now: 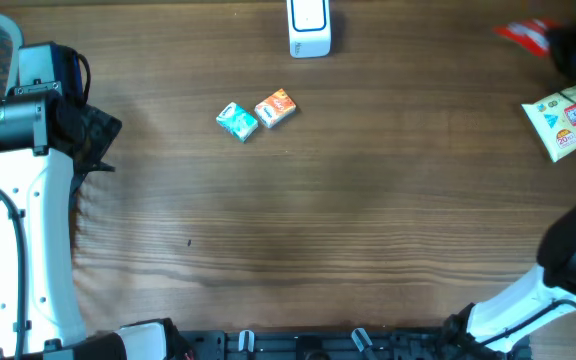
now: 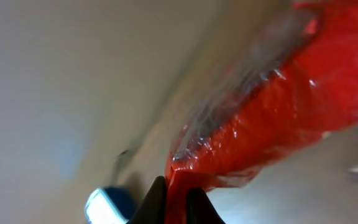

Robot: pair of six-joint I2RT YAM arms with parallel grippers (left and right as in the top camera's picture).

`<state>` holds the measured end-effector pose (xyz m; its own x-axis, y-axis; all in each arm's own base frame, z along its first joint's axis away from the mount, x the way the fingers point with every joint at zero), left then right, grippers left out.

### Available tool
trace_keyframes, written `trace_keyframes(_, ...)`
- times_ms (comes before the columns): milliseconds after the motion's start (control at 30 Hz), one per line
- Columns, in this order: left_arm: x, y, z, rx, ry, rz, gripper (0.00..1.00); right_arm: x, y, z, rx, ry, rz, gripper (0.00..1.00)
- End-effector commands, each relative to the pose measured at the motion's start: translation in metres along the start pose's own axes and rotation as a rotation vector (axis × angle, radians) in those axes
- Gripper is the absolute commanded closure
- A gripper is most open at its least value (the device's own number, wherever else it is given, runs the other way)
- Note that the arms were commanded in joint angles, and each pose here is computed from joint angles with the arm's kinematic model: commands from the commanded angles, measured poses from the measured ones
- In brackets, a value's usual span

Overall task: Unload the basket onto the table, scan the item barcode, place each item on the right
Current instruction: 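Swing the red snack bag past the scanner to the right edge, then reach the right gripper to the orange tissue pack and grasp it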

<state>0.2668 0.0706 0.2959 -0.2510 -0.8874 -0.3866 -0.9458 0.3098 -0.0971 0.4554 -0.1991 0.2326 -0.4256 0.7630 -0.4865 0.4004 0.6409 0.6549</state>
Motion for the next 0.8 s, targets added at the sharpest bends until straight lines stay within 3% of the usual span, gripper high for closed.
trace_keyframes(0,-0.001,0.002,0.002,-0.01,-0.004,-0.012,0.0,0.005,-0.056,0.007,0.086,0.039,-0.017,0.96)
trace_keyframes(33,-0.001,0.002,0.002,-0.01,-0.003,-0.012,0.0,0.007,-0.067,0.01,0.101,0.05,-0.012,0.93)
trace_keyframes(167,-0.001,0.002,0.002,-0.01,-0.003,-0.012,0.0,0.022,-0.102,0.013,0.164,0.129,0.056,0.25)
trace_keyframes(200,-0.001,0.002,0.002,-0.01,-0.003,-0.012,0.0,0.026,-0.099,0.014,0.171,0.146,0.061,0.16)
trace_keyframes(300,-0.001,0.002,0.002,-0.01,-0.003,-0.012,0.0,0.031,-0.089,0.006,0.196,0.161,0.105,0.05)
trace_keyframes(567,-0.001,0.002,0.002,-0.01,-0.003,-0.012,0.0,0.03,-0.004,-0.064,0.127,0.102,0.016,0.04)
trace_keyframes(767,-0.001,0.002,0.002,-0.01,-0.003,-0.012,0.0,0.081,0.06,-0.065,0.061,0.234,-0.087,0.04)
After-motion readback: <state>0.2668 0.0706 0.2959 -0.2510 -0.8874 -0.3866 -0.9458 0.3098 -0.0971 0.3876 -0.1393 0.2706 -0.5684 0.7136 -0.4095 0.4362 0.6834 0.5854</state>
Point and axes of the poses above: each gripper's point midway between its finger pads, its own z axis out along the fingers, its own y axis along the line the jaws close on, x = y × z, the point moved 6 cm from there along -z, back along the fingers, and after that the axes turned 9 degrees about -z, right-handed, at the moved point
